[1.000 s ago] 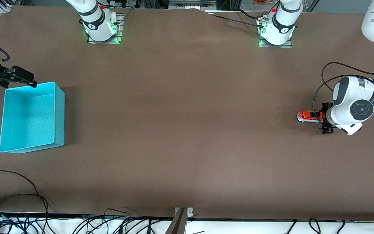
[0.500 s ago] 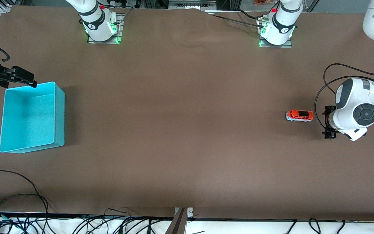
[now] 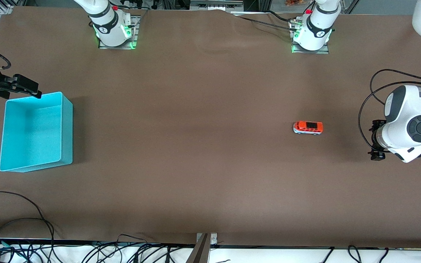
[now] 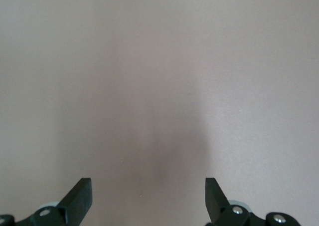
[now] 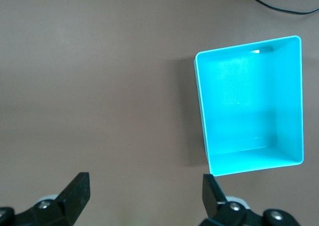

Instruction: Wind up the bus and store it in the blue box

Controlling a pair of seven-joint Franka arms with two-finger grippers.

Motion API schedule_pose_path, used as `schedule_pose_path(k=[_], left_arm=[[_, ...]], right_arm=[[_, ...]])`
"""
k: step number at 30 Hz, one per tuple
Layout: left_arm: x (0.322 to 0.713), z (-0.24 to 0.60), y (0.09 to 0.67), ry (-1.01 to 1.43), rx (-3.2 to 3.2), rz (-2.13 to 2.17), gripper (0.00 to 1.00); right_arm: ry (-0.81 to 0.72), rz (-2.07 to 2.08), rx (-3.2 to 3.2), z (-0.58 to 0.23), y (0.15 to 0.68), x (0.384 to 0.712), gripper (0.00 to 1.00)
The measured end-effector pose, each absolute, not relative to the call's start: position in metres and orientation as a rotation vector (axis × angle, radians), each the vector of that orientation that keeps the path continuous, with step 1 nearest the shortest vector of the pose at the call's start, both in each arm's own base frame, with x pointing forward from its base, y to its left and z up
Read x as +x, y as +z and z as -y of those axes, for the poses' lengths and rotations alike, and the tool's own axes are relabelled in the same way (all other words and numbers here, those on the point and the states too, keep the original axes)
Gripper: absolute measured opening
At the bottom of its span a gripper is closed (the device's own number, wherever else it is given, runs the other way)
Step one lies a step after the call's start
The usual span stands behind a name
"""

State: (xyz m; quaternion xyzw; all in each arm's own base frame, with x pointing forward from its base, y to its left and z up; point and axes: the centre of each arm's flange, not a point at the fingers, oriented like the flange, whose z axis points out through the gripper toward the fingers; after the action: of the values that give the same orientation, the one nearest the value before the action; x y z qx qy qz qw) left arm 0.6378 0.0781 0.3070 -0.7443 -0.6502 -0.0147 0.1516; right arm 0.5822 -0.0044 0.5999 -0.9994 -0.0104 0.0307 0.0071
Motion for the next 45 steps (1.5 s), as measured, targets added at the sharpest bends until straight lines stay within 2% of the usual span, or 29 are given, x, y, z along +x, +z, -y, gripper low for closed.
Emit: schedule_pose_path(k=[14,22,45], left_arm=[[0.658,-0.086,0.388,-0.002,-2.376,1.673,1.00],[0.657,-0.065,0.428,0.002,-2.603,1.367,1.00],[0.642,-0.010,0.470,0.115,-2.940,0.432,1.00]], right_arm=[[0.096,0.033,-3.126,0.004,0.600,0.582,1.00],[0.096,0.033,-3.126,0.004,0.600,0.582,1.00],[0.096,0.033,-3.126,0.004,0.600,0.582,1.00]])
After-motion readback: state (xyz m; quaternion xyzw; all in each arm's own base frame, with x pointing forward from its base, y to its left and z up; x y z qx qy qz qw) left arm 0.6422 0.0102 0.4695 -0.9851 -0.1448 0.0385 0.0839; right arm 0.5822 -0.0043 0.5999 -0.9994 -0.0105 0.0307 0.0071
